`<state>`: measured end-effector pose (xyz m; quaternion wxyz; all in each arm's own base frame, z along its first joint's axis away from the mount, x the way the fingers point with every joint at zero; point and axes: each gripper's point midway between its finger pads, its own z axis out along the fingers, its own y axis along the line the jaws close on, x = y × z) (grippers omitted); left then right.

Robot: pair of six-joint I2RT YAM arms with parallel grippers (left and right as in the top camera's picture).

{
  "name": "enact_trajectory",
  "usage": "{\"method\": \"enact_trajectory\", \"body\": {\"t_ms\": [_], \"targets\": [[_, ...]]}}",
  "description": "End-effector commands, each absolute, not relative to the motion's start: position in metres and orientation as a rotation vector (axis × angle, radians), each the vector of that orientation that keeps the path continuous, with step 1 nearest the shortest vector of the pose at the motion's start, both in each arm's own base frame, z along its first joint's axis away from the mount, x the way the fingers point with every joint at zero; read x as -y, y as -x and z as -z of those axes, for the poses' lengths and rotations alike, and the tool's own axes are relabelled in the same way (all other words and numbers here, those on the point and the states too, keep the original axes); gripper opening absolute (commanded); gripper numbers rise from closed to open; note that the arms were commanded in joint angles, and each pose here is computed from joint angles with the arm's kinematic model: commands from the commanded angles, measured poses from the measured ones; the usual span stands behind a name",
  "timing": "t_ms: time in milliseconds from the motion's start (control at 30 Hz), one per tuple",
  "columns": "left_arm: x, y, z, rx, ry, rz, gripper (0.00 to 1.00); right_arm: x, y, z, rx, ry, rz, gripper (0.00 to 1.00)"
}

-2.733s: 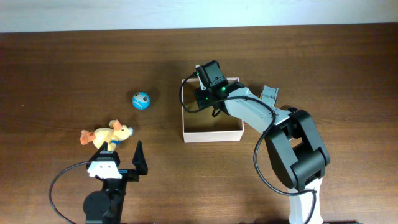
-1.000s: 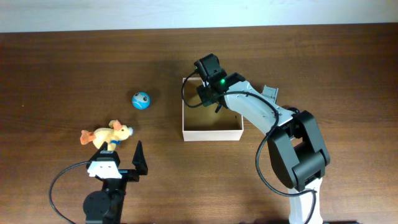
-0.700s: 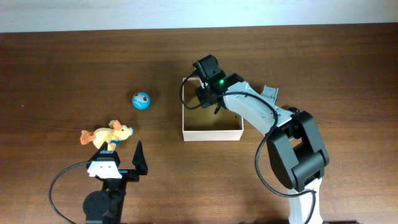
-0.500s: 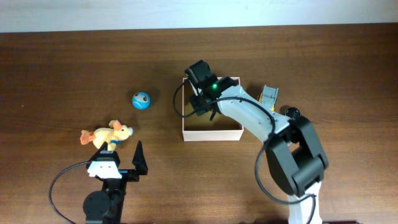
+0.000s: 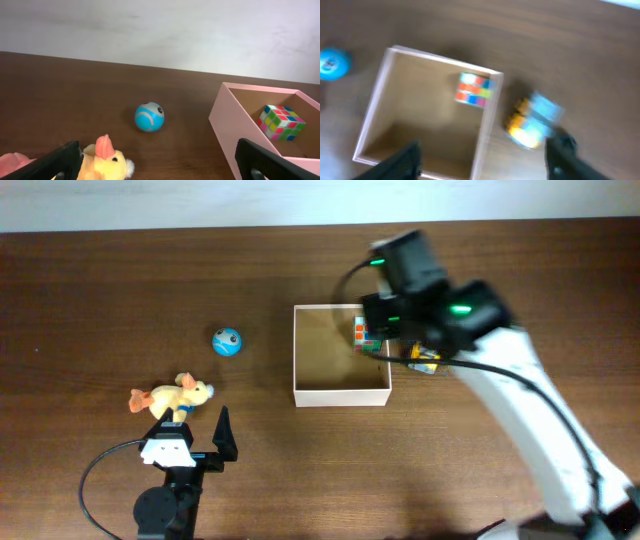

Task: Pack container
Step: 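Raise the right gripper and move it over the toy dump truck, then lower the right gripper and grasp the yellow-grey dump truck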

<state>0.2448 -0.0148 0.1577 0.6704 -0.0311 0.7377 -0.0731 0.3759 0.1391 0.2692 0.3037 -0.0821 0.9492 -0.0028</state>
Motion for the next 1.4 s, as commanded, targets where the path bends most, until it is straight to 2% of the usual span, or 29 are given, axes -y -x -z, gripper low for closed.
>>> {"method": "enact_trajectory", "body": {"t_ms": [0, 167, 367, 433, 700, 1367], "targets": [[0.017, -0.245, -0.158, -1.658, 0.042, 0.161, 0.99, -0.082, -0.378, -0.28, -2.512, -0.051, 0.096, 0.79], [0.017, -0.245, -0.158, -1.658, 0.042, 0.161, 0.99, -0.037, -0.379, -0.251, -2.592, -0.289, 0.151, 0.8], [0.017, -0.245, -0.158, -1.658, 0.042, 0.161, 0.99, -0.028, -0.389, -0.195, -2.639, -0.435, 0.139, 0.96], [0.017, -0.245, -0.158, -1.658, 0.042, 0.161, 0.99, -0.031, -0.391, -0.176, -2.662, -0.438, 0.099, 0.99], [0.017, -0.245, -0.158, -1.658, 0.042, 0.161, 0.99, -0.035, -0.395, -0.108, -2.701, -0.478, 0.06, 0.99], [0.017, -0.245, -0.158, -1.658, 0.042, 0.161, 0.99, -0.022, -0.425, -0.051, -2.689, -0.57, 0.101, 0.99]]}}
